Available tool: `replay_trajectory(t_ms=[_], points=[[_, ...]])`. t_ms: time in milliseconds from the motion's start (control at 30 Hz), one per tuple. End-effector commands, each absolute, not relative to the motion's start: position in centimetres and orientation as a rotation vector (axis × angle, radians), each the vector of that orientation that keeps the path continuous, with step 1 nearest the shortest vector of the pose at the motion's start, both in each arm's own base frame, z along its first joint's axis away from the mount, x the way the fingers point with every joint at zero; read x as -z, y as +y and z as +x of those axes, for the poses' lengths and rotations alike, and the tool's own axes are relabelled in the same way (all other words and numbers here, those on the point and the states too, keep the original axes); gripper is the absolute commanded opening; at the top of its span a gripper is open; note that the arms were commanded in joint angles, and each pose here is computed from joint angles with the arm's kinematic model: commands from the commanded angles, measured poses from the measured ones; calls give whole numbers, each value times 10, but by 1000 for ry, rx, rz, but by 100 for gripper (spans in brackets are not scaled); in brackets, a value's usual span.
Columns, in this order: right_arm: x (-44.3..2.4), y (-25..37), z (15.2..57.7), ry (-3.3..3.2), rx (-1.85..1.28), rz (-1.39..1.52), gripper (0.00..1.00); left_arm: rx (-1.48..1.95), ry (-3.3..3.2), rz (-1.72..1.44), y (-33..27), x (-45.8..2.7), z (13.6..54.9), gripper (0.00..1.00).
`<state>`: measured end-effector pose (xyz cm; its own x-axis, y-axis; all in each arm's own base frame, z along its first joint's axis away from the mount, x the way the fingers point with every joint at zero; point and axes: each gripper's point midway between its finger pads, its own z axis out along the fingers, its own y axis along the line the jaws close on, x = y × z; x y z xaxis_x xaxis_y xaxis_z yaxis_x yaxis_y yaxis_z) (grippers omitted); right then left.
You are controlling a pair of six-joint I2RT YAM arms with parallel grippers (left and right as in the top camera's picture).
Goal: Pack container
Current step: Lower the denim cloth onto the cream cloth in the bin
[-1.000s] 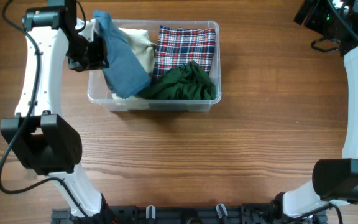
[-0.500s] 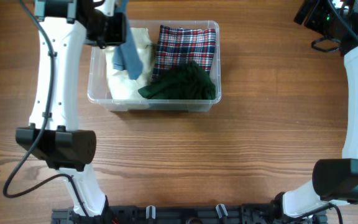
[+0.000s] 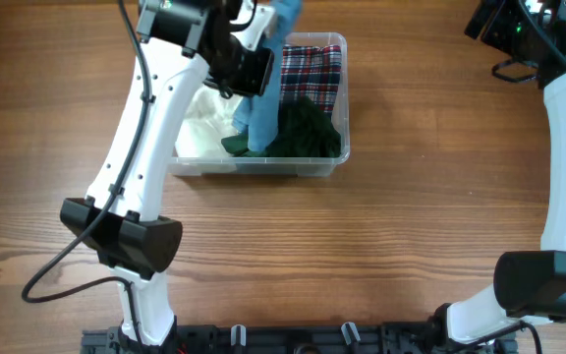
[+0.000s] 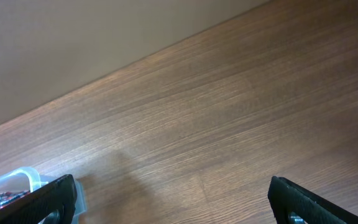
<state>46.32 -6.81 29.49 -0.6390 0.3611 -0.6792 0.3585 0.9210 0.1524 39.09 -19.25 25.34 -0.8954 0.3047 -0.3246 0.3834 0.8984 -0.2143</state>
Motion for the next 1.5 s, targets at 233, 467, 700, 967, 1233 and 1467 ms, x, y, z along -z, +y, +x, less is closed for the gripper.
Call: replay_trajectory(t_ms=[233,467,700,967,1233,1467], points=[[-292,-70,464,2317,9,523,100,494,2565,503,-183,-341,354,4],[-292,-70,464,2317,9,523,99,570,2598,526,-187,-343,336,4],[-292,-70,464,2316,8,524,100,558,2642,562,-182,-336,326,4],[-292,-70,464,2317,9,523,100,551,2716,576,-188,-309,341,4],[-293,-70,464,2316,9,523,100,516,2795,515,-177,-272,374,4],[-292,-70,464,2316,8,524,100,467,2852,361,-136,-251,400,4]])
